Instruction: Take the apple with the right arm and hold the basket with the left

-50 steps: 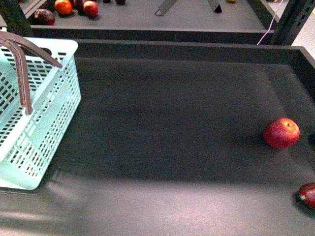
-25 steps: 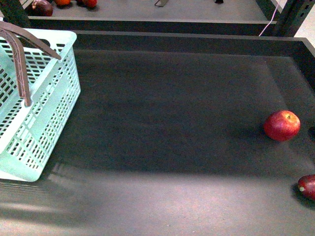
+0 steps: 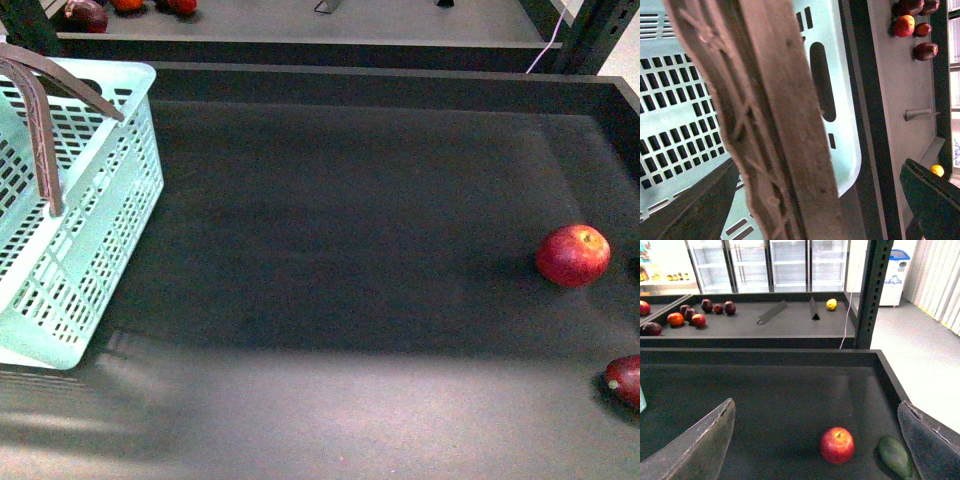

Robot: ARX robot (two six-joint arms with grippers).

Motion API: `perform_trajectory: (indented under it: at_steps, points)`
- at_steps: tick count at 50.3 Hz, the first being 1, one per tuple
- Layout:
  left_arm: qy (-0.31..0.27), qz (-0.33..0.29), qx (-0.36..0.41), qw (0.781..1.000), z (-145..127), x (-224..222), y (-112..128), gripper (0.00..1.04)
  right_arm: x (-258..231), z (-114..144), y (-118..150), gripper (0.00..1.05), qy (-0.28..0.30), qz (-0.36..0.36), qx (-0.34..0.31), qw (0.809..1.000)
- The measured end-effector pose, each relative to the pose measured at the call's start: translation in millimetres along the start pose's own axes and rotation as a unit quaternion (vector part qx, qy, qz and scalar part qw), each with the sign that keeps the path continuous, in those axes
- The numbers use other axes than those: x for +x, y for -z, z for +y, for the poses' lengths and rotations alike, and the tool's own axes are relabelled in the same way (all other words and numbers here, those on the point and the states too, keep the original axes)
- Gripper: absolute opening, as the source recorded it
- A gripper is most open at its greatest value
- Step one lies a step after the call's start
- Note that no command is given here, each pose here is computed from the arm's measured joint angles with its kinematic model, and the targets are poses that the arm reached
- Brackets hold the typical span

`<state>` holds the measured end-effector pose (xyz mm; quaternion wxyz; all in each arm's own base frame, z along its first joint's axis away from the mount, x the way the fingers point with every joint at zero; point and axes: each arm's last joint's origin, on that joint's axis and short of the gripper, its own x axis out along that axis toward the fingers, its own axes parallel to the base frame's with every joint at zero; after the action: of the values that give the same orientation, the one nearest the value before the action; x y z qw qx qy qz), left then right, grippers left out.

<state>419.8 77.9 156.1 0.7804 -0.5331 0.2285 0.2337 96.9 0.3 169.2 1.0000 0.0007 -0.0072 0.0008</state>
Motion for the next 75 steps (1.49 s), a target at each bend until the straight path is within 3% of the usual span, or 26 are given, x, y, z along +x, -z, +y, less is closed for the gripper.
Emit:
perform_trajectory:
  at_steps: [11, 14, 26, 34, 46, 53, 66, 75]
  points:
    - [-0.011, -0.010, -0.007, 1.000, 6, 2, -8, 0.98, 0, 0, 0, 0.96, 0.000, 0.000, 0.000, 1.000]
    - [-0.014, -0.011, -0.006, 1.000, 6, 2, -8, 0.93, 0, 0, 0, 0.96, 0.000, 0.000, 0.000, 1.000]
    - [-0.040, -0.007, -0.006, 0.999, 7, 12, -3, 0.41, 0, 0, 0, 0.96, 0.000, 0.000, 0.000, 1.000]
    - [-0.037, -0.007, -0.030, 0.999, 2, 13, -4, 0.17, 0, 0, 0, 0.96, 0.000, 0.000, 0.000, 1.000]
    - [-0.029, -0.002, -0.021, 0.999, 5, 6, -4, 0.16, 0, 0, 0, 0.96, 0.000, 0.000, 0.000, 1.000]
    - [-0.031, 0.015, 0.005, 0.999, 6, -13, 8, 0.16, 0, 0, 0, 0.96, 0.000, 0.000, 0.000, 1.000]
    - [0.019, 0.048, 0.049, 0.997, -27, -67, 38, 0.16, 0, 0, 0, 0.96, 0.000, 0.000, 0.000, 1.000]
    - [0.069, 0.090, 0.094, 0.989, -53, -120, 72, 0.16, 0, 0, 0, 0.96, 0.000, 0.000, 0.000, 1.000]
